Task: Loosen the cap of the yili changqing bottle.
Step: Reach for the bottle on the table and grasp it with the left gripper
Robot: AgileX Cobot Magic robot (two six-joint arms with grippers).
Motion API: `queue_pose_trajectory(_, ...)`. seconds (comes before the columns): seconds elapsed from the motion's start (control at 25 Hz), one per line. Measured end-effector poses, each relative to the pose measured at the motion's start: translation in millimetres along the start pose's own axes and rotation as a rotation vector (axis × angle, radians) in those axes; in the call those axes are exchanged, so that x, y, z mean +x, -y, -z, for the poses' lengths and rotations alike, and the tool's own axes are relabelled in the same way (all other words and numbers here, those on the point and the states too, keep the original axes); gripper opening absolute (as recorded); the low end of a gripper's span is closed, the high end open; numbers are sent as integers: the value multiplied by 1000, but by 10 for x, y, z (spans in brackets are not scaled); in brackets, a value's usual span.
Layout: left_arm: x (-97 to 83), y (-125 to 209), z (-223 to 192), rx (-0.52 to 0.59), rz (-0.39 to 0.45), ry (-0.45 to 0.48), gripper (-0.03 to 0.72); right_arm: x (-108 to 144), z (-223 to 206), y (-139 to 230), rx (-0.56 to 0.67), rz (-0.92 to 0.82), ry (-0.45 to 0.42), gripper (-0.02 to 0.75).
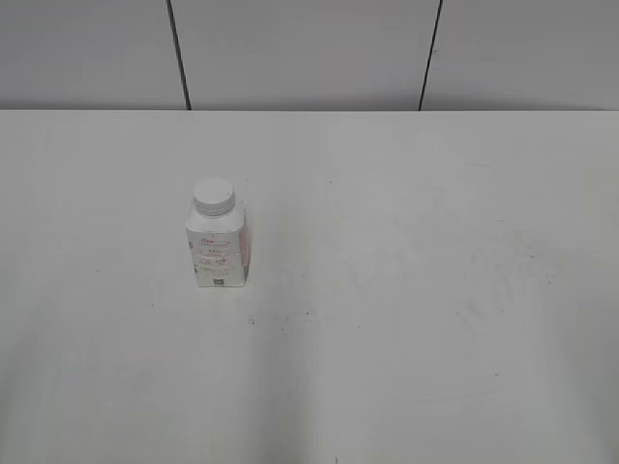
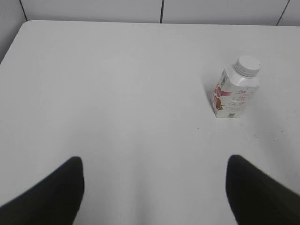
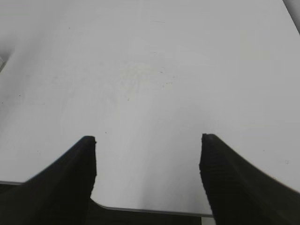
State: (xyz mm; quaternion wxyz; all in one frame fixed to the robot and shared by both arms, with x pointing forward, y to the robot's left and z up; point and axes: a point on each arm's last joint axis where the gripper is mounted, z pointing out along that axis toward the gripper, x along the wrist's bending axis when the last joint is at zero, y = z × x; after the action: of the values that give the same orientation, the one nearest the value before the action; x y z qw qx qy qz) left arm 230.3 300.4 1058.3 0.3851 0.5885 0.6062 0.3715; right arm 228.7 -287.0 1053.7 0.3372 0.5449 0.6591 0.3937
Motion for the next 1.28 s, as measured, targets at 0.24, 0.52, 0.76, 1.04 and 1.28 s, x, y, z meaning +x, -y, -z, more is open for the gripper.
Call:
queue_pose_trajectory(0.24,0,0,0,0,0,0,565,0,0,0,0,0,0,547)
queue_pose_trajectory(0.52,0,0,0,0,0,0,565,0,0,0,0,0,0,547)
queue_pose_trajectory(0.76,-3,-72,78,-42,-8,1,565,0,0,0,0,0,0,547)
queue_pose_trajectory(1.04,-22,-498,134,-180,-15,12,565,0,0,0,0,0,0,547)
queue_pose_trajectory(1.28,-56,-857,-280,-190,-10,44,565,0,0,0,0,0,0,547)
